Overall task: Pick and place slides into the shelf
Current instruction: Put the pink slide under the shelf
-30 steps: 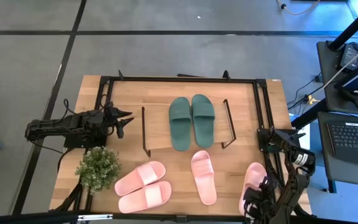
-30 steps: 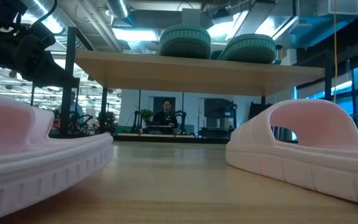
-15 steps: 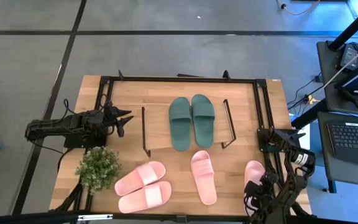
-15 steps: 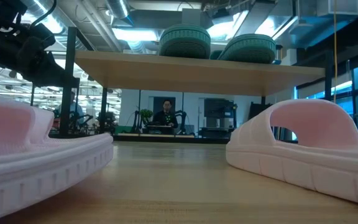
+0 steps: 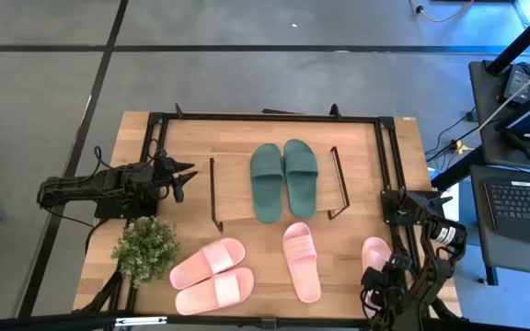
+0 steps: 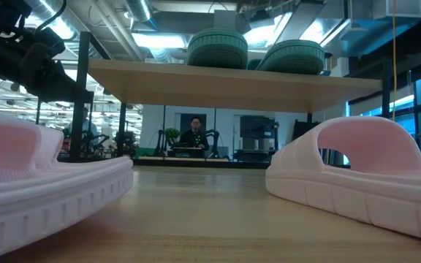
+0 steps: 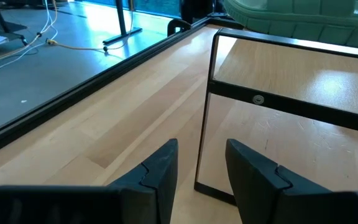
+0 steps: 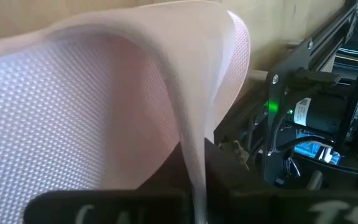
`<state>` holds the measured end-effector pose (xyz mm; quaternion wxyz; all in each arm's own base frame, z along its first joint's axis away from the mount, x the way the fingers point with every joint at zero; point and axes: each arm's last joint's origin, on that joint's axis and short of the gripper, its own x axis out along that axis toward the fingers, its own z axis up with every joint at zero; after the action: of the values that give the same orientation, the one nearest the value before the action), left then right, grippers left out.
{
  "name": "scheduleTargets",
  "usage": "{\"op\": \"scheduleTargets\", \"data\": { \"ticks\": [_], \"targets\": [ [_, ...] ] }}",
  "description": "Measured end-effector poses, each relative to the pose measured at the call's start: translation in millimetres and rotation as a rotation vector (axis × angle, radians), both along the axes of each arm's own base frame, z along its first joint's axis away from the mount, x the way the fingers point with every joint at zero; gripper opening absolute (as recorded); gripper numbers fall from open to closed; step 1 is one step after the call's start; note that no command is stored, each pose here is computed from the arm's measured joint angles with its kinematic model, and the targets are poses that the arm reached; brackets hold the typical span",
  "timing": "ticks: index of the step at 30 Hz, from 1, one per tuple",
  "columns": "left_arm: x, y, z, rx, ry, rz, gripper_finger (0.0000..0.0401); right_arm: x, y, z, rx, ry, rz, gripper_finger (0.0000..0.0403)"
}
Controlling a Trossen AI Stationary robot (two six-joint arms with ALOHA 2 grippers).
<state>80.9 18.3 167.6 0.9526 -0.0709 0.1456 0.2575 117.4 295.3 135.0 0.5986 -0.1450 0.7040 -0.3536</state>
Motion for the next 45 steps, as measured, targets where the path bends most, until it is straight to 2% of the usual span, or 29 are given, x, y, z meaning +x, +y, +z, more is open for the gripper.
{"op": "scheduleTargets", "data": {
  "ticks": [4,11,15,24,33,36,41,45],
  "targets": [
    [0,0,0,0.0,0.0,0.0,0.0127,3,0,10,0.03,-0.024,0.007,0.001],
    [0,0,0,0.0,0.0,0.0,0.0127,27,-5,45,0.095,-0.239,0.083,0.001],
    [0,0,0,0.0,0.0,-0.001,0.0127,39,-9,60,0.104,-0.301,0.174,0.001],
    [0,0,0,0.0,0.0,-0.001,0.0127,64,-30,75,0.128,-0.255,0.217,0.001],
    [0,0,0,0.0,0.001,-0.001,0.0127,91,-56,69,0.065,-0.19,0.269,0.001],
    [0,0,0,0.0,0.0,-0.001,0.0127,99,-63,66,0.069,-0.177,0.26,0.001],
    [0,0,0,0.0,0.001,-0.001,0.0127,114,-68,63,0.11,-0.188,0.312,0.001],
    [0,0,0,0.001,0.001,-0.002,0.0127,123,-76,63,0.087,-0.202,0.316,0.001]
  ]
}}
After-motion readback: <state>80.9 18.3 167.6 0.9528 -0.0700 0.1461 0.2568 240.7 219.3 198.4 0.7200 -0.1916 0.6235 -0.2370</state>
